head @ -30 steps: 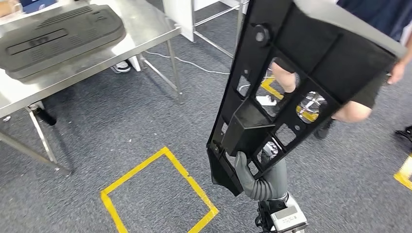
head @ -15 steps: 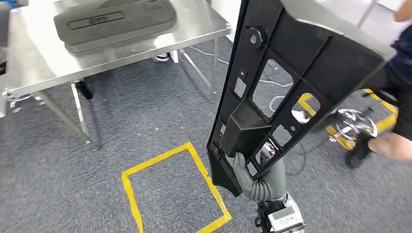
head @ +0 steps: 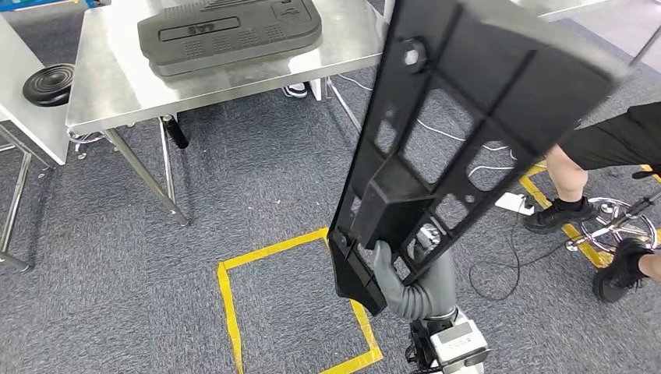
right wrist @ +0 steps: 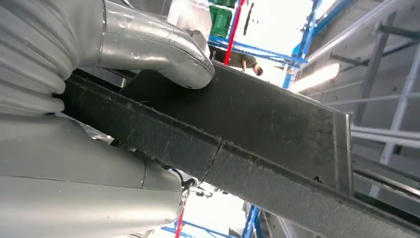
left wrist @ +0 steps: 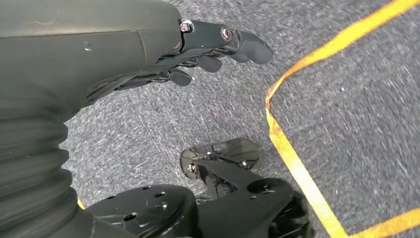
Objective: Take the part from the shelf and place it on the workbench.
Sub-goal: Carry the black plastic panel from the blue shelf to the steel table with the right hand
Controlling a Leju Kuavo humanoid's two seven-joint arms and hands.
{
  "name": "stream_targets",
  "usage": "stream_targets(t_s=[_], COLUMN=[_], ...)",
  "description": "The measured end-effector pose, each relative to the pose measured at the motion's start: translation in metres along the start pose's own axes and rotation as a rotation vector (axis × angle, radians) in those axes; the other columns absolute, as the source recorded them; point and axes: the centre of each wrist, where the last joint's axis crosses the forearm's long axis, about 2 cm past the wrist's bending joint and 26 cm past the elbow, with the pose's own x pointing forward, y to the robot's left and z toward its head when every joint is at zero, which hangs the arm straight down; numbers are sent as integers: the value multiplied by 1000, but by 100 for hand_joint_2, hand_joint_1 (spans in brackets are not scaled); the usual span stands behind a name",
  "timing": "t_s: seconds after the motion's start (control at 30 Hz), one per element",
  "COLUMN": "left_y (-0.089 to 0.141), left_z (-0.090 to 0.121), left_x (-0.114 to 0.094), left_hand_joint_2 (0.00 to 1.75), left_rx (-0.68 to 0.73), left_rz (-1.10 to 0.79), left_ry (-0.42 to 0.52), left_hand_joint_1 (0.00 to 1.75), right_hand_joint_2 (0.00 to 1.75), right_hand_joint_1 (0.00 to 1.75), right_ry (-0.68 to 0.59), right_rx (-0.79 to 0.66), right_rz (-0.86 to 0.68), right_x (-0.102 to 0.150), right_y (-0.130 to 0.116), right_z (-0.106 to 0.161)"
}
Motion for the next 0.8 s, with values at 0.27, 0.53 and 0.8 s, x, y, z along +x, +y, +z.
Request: stream_targets(t_s=[0.27,0.53,0.8], left_y=[0,1,1], left_z=[-1,-1,-1], left_x=[1,1,1], left_hand_joint_2=[175,175,175], left_rx=[-15,-25,-31], left_rz=[17,19,14], left_ry=[0,3,3], left_hand_joint_1=[0,0,0], right_hand_joint_2=[175,175,175], right_hand_joint_1=[175,175,175], right_ry=[8,20,22], right_rx=[-3,4,9], right_rz=[-6,-9,-10], right_x=[-1,-3,-3], right_y=[1,3,5], right_z=[0,1,0])
